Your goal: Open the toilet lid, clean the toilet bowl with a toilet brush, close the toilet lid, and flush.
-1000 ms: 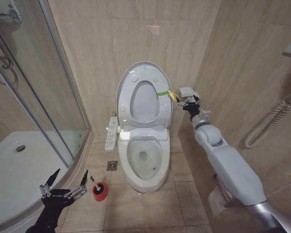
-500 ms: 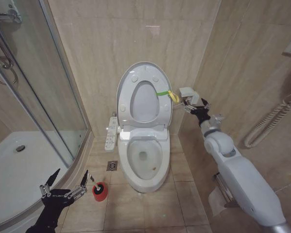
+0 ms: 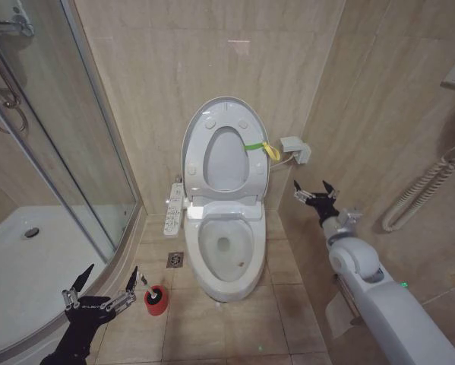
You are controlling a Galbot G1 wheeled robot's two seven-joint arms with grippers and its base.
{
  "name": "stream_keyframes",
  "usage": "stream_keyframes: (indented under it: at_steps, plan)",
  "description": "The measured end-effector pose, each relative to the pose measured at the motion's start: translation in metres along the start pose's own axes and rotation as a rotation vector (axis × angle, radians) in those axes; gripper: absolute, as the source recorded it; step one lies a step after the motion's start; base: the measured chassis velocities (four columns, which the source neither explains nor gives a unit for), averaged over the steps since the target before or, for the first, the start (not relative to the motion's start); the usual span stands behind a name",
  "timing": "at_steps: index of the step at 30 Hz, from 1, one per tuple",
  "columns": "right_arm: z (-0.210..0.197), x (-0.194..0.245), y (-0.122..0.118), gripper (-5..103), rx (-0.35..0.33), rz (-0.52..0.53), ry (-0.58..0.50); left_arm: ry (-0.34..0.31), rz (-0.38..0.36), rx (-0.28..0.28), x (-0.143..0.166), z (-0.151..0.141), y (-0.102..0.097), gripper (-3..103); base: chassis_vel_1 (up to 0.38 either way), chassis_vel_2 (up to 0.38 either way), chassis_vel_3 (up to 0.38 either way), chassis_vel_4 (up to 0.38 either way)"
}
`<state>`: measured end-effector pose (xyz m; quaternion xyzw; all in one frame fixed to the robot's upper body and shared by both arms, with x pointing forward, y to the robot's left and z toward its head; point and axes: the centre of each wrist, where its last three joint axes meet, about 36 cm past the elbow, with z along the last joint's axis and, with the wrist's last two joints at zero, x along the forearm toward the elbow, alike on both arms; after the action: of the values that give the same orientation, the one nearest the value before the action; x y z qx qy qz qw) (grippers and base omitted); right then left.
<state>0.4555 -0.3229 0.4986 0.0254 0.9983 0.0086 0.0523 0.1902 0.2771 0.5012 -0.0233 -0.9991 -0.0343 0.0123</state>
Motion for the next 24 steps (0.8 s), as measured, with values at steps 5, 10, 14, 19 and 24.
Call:
stream_keyframes:
  at_steps: [5,10,14,19,24]
  plan:
    - [0.005,0.017,0.001,100,-0.004,0.011,0.001,0.0,0.0,0.0,0.0,0.0,0.0,100,0.0,0.0,0.0,0.0]
    - [0.024,0.044,0.001,100,-0.009,0.032,0.029,0.0,0.0,0.0,0.0,0.0,0.0,100,0.0,0.0,0.0,0.0]
    - [0.036,0.058,-0.001,100,0.002,0.038,0.05,0.0,0.0,0.0,0.0,0.0,0.0,100,0.0,0.0,0.0,0.0]
    - [0.046,0.079,-0.005,100,0.017,0.059,0.071,0.0,0.0,0.0,0.0,0.0,0.0,100,0.0,0.0,0.0,0.0]
    - [0.053,0.094,-0.007,100,0.024,0.071,0.082,0.0,0.0,0.0,0.0,0.0,0.0,100,0.0,0.0,0.0,0.0]
